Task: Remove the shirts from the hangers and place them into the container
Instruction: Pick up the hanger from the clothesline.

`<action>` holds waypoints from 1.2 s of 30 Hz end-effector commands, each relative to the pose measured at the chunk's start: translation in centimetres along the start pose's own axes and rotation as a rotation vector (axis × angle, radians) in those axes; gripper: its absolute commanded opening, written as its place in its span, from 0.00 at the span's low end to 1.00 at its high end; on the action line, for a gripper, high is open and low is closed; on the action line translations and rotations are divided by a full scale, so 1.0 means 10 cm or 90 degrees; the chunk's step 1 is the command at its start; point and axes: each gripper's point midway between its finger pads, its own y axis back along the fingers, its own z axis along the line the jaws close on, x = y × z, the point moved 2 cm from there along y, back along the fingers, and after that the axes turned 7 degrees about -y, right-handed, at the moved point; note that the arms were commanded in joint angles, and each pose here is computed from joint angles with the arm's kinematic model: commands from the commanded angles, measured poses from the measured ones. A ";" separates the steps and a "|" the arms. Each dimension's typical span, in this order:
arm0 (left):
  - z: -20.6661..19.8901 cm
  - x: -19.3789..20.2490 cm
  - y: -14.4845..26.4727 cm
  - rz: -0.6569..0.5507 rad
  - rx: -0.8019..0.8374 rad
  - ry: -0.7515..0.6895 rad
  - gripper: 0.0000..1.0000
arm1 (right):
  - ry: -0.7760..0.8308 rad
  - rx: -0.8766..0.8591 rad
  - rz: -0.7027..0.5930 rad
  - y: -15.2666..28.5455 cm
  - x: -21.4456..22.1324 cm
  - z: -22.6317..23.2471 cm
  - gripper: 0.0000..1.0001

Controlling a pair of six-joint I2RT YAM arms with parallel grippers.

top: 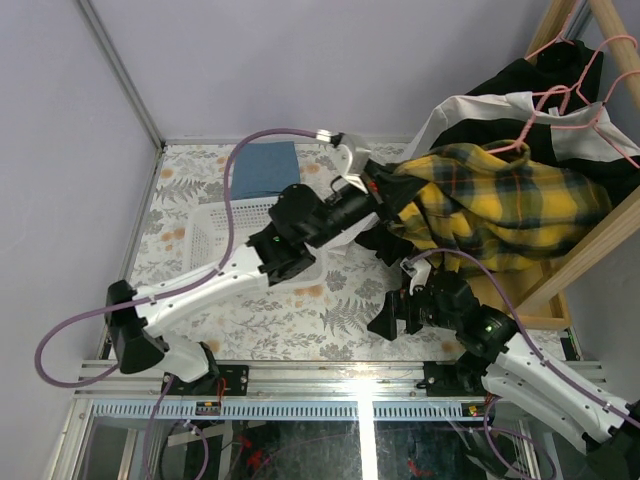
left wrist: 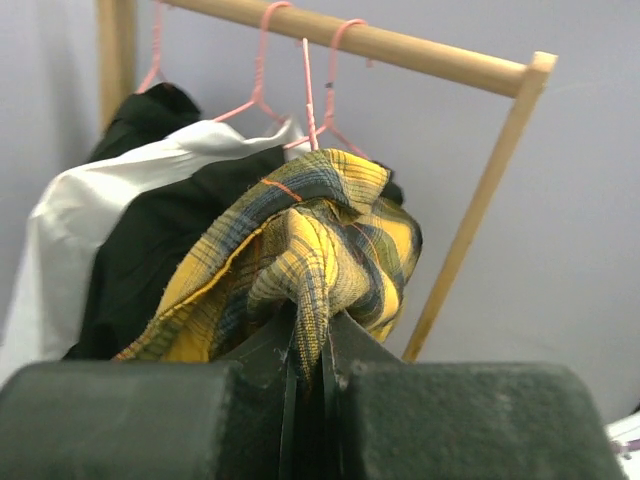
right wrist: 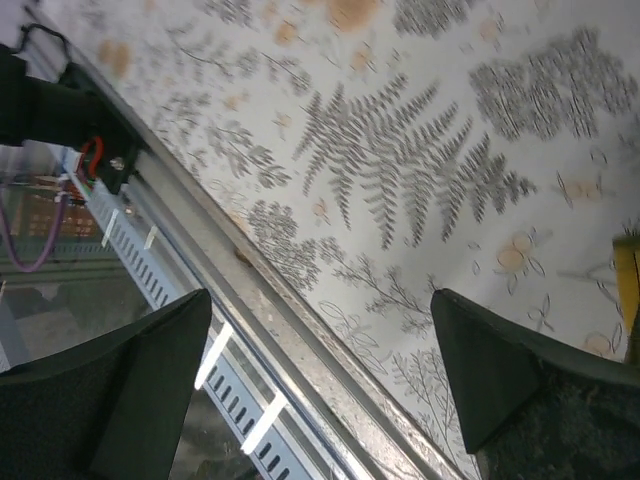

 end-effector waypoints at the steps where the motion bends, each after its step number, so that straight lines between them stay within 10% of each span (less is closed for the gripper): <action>1: 0.22 -0.50 0.27 -0.104 -0.054 -0.006 0.00 | 0.118 -0.127 -0.083 0.24 -0.35 0.50 0.99; 19: 0.38 -0.46 1.37 -0.102 -0.147 0.002 0.00 | 0.211 -0.284 -0.218 1.31 -0.98 1.57 1.00; 26: 0.30 -0.06 1.76 -0.006 -0.120 0.022 0.00 | 0.036 -0.101 -0.420 1.68 -1.76 1.47 0.91; 36: 0.23 0.29 1.98 0.069 -0.096 0.041 0.00 | -0.100 0.026 -0.317 1.11 -1.93 1.30 0.90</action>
